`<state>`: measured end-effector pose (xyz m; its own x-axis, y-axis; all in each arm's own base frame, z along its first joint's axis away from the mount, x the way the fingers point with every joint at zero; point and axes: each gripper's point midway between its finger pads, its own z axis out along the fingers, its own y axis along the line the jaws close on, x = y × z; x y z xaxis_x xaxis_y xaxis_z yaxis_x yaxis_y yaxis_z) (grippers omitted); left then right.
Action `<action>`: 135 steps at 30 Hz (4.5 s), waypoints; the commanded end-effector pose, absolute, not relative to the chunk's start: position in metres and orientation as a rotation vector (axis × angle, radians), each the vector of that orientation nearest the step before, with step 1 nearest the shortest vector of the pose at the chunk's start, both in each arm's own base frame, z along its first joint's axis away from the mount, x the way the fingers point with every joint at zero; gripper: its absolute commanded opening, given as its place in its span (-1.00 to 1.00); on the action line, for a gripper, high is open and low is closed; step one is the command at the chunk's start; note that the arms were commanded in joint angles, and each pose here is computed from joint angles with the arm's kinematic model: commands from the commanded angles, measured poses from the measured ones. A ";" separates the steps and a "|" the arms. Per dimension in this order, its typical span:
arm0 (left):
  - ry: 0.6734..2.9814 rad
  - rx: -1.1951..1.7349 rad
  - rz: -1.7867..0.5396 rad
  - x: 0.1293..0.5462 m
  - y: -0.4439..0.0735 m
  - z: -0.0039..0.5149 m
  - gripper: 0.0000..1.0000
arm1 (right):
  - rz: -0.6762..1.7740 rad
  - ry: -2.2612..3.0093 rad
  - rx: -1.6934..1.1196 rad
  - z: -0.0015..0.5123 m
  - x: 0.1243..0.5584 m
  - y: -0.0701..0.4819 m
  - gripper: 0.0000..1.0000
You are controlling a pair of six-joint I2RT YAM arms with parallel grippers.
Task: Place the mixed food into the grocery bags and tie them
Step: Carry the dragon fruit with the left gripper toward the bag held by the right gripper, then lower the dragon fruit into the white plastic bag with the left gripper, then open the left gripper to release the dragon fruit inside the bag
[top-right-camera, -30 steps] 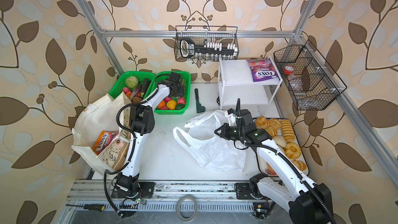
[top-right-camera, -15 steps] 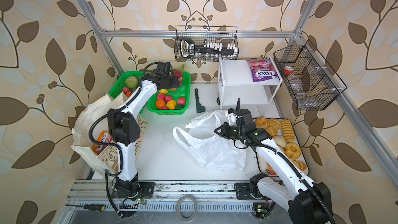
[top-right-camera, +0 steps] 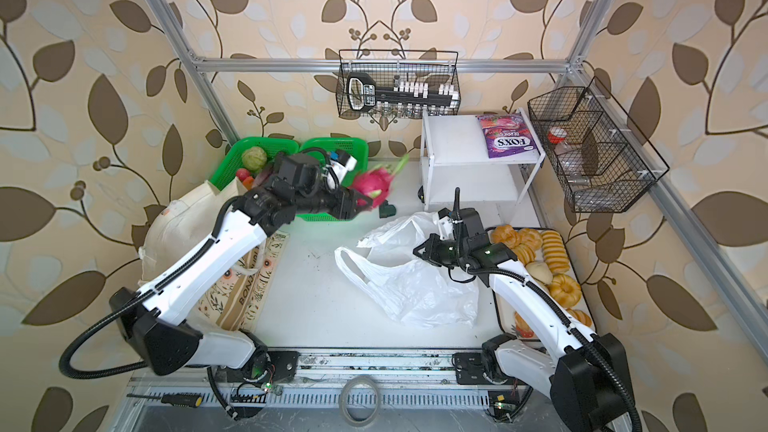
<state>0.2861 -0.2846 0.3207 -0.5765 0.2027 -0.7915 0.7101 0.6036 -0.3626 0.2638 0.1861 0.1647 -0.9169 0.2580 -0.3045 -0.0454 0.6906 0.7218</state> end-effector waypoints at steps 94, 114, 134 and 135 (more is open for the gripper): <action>2.347 0.691 -0.792 0.243 -0.292 0.222 0.46 | 1.827 1.972 -0.237 0.273 0.237 0.253 -1.00; 2.423 0.568 -0.784 0.232 -0.274 0.191 0.81 | 1.810 2.081 -0.183 0.209 0.252 0.264 -1.00; 2.113 0.552 -0.795 0.214 -0.240 0.284 0.98 | 1.384 2.356 0.085 0.128 0.270 0.204 -1.00; 2.114 0.529 -0.775 0.215 -0.234 0.285 0.98 | 1.380 2.352 0.085 0.129 0.271 0.204 -1.00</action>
<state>0.2131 -0.2437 0.2703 -0.6333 0.1175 -0.7649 0.5993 0.6999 -0.3886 0.2655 0.2112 0.1305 -0.9297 0.2313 -0.2866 -0.1551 0.4597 0.8744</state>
